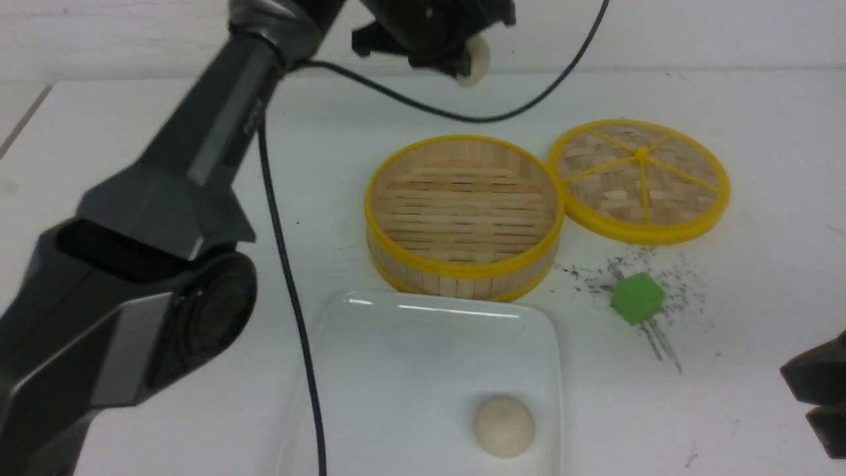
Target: Put the steamed buns into the plate on the white tablecloth.
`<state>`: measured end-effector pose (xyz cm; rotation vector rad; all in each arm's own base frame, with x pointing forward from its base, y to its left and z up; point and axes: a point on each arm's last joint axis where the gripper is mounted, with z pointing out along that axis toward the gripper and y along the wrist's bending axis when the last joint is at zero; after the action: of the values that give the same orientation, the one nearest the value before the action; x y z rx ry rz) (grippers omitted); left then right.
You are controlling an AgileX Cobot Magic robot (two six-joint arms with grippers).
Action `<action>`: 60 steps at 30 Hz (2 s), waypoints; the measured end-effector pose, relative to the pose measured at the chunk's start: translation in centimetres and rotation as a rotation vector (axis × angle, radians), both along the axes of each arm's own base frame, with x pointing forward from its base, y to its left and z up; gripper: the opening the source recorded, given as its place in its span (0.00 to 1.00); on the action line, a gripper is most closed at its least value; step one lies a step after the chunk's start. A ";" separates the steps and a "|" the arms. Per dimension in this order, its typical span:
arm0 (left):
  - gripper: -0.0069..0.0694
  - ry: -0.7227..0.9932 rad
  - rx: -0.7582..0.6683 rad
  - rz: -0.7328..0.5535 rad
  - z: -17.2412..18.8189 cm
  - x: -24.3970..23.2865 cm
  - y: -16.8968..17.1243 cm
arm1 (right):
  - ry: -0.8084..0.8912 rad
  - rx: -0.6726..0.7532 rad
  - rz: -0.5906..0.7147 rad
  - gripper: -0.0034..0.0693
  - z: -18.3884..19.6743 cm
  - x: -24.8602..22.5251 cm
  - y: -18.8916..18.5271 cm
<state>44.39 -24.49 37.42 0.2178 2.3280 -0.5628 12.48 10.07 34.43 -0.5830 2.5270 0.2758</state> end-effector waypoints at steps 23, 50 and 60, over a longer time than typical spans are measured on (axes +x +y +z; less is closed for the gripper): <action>0.13 0.468 0.393 -0.161 -10.0 -20.2 1.7 | -0.104 -0.021 0.063 0.05 0.3 0.6 0.1; 0.58 0.349 0.348 -0.090 -10.9 -19.5 1.6 | -0.305 0.002 0.000 0.07 5.9 -4.2 -5.5; 0.33 0.297 0.352 -0.087 -8.5 -20.4 2.8 | -0.711 0.299 0.051 0.04 1.1 -7.9 -8.0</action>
<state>23.99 -21.72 28.87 0.4257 2.7097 -0.2326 4.61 2.07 35.48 -0.5103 1.7504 0.3775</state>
